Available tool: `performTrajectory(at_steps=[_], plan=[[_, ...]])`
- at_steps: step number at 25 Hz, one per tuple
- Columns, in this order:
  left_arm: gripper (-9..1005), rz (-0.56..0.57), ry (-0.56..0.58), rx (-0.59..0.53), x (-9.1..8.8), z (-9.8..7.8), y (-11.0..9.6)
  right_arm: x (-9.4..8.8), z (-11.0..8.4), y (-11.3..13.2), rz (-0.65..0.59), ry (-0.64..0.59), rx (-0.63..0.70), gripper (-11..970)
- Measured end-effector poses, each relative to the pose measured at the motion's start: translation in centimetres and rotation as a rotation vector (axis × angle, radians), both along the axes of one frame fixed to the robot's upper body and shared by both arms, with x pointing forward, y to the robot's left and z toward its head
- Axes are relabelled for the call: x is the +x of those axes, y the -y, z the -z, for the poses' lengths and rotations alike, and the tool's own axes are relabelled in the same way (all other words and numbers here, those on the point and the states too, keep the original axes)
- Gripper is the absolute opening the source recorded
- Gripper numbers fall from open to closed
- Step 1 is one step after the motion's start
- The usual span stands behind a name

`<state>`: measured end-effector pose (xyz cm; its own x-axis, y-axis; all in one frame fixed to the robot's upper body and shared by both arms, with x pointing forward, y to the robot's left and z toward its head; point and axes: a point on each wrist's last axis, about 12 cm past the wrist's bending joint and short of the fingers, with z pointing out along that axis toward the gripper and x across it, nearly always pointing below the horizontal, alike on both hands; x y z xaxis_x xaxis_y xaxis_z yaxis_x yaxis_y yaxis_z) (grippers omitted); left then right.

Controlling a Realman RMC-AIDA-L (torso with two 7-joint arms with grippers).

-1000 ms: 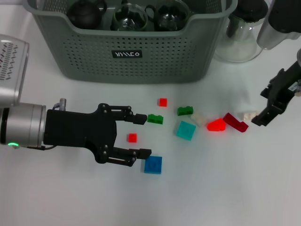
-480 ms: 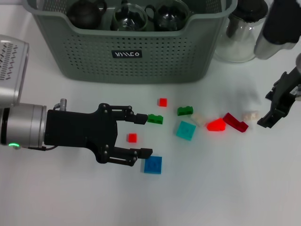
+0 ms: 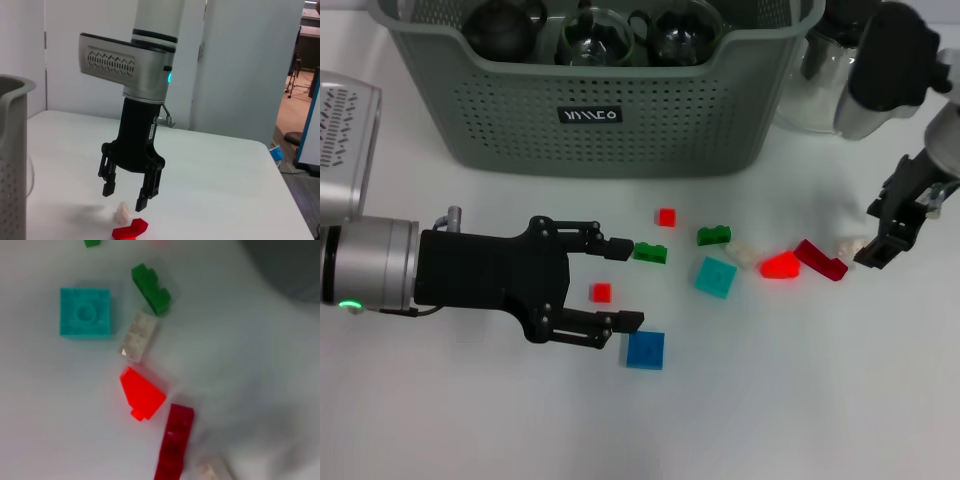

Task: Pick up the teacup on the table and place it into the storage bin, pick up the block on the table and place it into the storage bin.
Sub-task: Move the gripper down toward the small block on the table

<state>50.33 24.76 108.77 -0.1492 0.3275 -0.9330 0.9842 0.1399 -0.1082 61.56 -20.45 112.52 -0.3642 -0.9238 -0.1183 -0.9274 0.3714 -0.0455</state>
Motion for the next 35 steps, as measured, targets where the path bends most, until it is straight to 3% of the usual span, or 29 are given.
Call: performTrajectory(at_steps=[20,25,35], plan=[[769,-0.025,-0.02,0.003,0.1,0.2,0.0,0.4,0.8,-1.0,-0.061,0.009,-0.013,653],[769,-0.025,-0.019,0.004,0.2,0.1,0.0,0.4,0.8,-1.1,-0.062,0.007,-0.012,467],[769,-0.029,-0.024,0.026,0.1,0.4,-0.2,0.2,1.1,-1.3,-0.06,-0.007,-0.01,439]])
